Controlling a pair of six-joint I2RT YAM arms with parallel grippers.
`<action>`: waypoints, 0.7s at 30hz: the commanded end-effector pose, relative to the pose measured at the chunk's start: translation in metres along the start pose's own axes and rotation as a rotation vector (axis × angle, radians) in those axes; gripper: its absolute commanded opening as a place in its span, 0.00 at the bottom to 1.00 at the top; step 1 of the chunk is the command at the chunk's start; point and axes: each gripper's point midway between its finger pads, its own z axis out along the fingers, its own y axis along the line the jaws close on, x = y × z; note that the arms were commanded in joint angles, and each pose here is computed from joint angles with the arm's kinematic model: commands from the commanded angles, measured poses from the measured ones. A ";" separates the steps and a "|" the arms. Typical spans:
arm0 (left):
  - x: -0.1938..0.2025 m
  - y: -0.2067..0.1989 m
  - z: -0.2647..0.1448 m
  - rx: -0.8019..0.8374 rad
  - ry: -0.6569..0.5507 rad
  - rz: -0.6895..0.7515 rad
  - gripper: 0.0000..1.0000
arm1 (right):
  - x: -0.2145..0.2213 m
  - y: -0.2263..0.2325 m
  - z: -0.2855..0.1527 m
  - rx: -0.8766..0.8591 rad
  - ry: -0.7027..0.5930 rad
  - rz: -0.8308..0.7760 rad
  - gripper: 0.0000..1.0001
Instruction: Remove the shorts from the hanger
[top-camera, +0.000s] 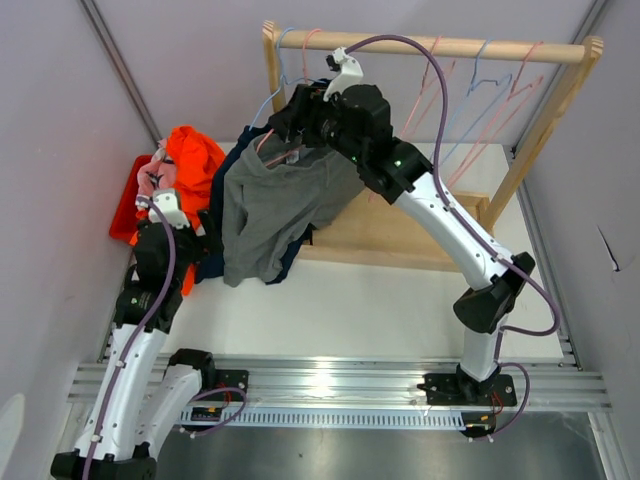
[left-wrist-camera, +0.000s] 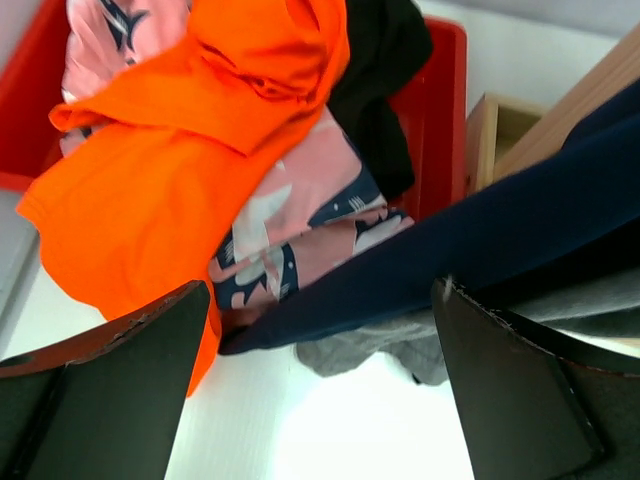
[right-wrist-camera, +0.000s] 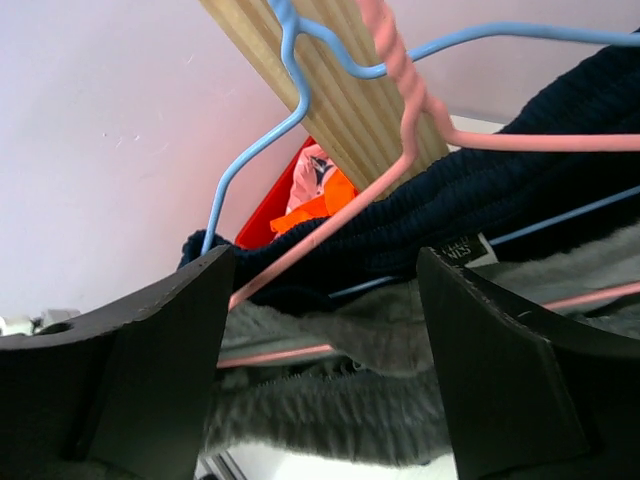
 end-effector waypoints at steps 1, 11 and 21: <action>-0.010 -0.014 -0.002 0.072 -0.053 -0.026 0.99 | -0.028 0.018 0.006 -0.019 -0.123 0.016 0.76; -0.009 -0.018 0.001 0.093 -0.046 -0.019 0.99 | -0.013 0.015 0.017 0.013 -0.111 0.034 0.02; -0.030 -0.010 -0.010 0.046 -0.092 -0.007 0.99 | -0.035 0.008 -0.053 0.085 -0.173 0.009 0.00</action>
